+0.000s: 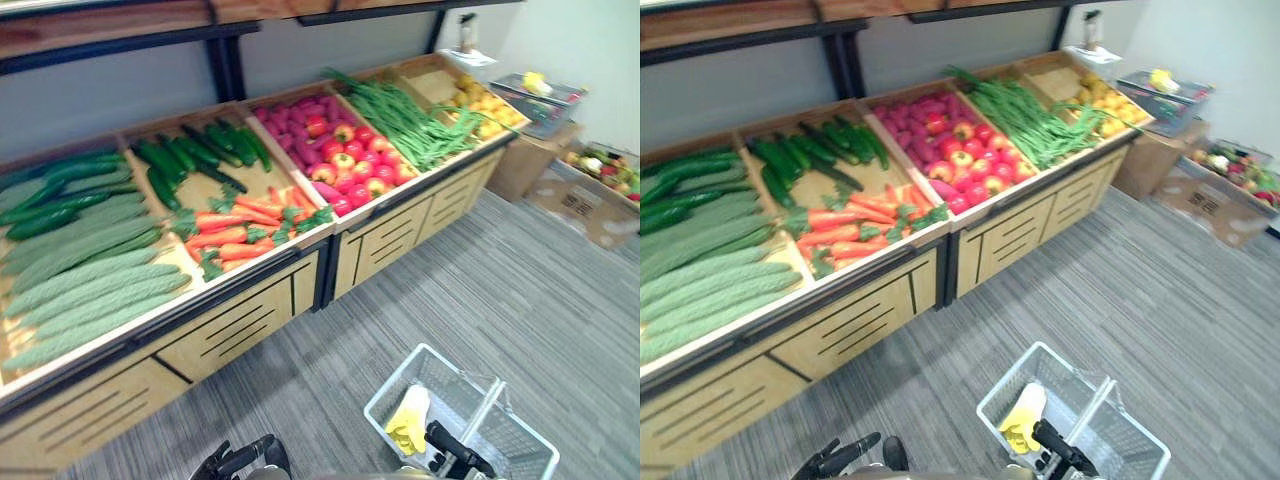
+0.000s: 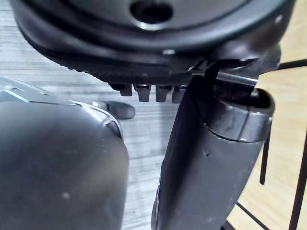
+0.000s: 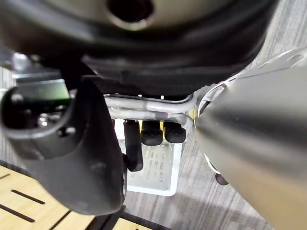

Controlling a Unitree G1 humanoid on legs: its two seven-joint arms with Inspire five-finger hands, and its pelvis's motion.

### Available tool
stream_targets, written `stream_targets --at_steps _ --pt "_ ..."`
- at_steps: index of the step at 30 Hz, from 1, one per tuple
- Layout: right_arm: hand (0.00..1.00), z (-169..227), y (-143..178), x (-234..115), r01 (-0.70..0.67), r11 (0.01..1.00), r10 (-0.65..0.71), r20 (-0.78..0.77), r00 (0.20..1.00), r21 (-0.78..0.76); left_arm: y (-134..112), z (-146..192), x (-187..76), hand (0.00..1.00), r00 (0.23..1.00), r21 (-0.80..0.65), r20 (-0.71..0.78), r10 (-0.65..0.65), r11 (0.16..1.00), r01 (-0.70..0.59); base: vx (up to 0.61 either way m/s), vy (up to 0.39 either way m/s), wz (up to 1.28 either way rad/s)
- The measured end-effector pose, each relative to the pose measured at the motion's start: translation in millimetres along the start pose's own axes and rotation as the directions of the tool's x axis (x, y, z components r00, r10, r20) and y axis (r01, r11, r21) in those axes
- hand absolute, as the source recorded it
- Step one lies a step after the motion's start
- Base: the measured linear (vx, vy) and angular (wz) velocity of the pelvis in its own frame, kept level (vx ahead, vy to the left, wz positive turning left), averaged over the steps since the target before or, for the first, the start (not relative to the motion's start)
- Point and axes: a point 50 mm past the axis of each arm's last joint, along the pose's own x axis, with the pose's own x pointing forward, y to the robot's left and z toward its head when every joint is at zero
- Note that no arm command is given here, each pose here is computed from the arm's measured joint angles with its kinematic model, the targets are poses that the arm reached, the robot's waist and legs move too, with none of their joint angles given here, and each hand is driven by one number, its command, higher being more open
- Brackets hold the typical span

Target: Pick vegetable in the basket

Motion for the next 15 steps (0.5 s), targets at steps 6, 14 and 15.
stream_targets --at_steps 6,14,15 --pt "0.0 -13.0 6.6 2.3 -0.019 1.0 0.019 -0.058 0.998 0.009 20.0 8.7 -5.2 1.0 0.997 -0.049 0.044 0.061 0.997 -0.059 0.12 -0.08 0.78" --pt "0.0 -9.9 18.2 5.9 -0.069 0.992 0.056 -0.118 0.991 -0.108 16.5 -4.4 -7.2 1.0 0.999 -0.064 0.015 0.051 0.997 -0.05 0.17 -0.09 0.57" --pt "0.0 -9.4 17.3 5.8 -0.065 0.992 0.052 -0.118 0.992 -0.107 14.5 -5.0 -6.6 1.0 0.999 -0.066 0.013 0.046 0.997 -0.045 0.15 -0.33 0.54"
